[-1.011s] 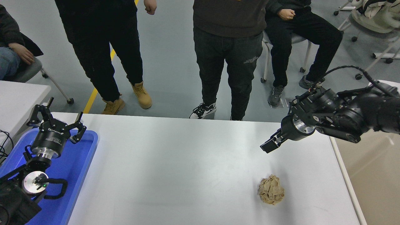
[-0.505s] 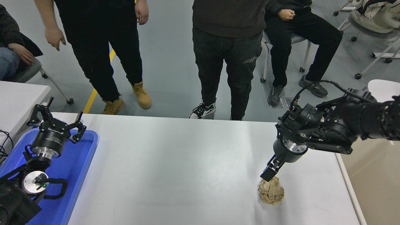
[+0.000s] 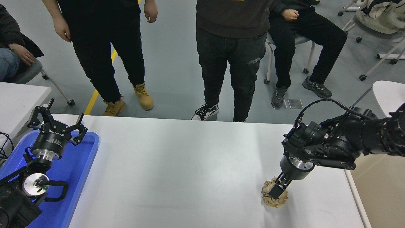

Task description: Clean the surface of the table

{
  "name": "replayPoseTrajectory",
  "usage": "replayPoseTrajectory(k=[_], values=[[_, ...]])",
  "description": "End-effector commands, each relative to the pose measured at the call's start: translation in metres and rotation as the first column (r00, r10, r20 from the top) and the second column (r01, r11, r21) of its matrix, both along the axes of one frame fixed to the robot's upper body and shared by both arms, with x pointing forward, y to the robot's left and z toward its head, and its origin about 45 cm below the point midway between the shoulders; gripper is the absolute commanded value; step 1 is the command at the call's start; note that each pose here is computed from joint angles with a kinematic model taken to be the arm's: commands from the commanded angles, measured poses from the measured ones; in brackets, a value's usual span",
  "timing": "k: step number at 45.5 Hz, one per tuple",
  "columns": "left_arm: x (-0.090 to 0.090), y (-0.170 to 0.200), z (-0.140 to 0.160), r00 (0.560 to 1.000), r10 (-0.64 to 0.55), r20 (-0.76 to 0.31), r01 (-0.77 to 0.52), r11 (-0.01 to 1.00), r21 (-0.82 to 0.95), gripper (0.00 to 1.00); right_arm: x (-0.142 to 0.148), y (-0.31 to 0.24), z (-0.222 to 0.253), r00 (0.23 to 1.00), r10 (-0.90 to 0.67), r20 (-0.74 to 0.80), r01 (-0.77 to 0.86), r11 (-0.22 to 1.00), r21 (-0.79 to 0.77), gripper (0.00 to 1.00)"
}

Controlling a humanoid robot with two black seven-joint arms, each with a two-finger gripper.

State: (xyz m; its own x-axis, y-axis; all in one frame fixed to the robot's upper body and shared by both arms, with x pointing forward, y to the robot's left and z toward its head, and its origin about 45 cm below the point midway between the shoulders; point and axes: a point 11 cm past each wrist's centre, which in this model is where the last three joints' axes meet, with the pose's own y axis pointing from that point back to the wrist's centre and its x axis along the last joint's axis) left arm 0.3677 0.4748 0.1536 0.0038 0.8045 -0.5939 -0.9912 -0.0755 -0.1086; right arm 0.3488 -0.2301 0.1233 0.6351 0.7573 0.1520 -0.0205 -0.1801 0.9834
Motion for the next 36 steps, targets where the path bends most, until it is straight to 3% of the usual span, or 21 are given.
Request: replayPoseTrajectory(k=[1, 36], values=[[0.0, 0.0, 0.0, 1.0, -0.001, -0.001, 0.001, 1.0, 0.001, 1.0, -0.001, -0.006, -0.01, 1.0, -0.017, 0.003, 0.017, 1.0, -0.003, 0.99], [0.0, 0.0, 0.0, 1.0, 0.0, 0.0, 0.0, 1.0, 0.0, 1.0, -0.006, -0.015, -0.04, 0.998, -0.053, 0.039, 0.05, 0.997, 0.059, 0.98]])
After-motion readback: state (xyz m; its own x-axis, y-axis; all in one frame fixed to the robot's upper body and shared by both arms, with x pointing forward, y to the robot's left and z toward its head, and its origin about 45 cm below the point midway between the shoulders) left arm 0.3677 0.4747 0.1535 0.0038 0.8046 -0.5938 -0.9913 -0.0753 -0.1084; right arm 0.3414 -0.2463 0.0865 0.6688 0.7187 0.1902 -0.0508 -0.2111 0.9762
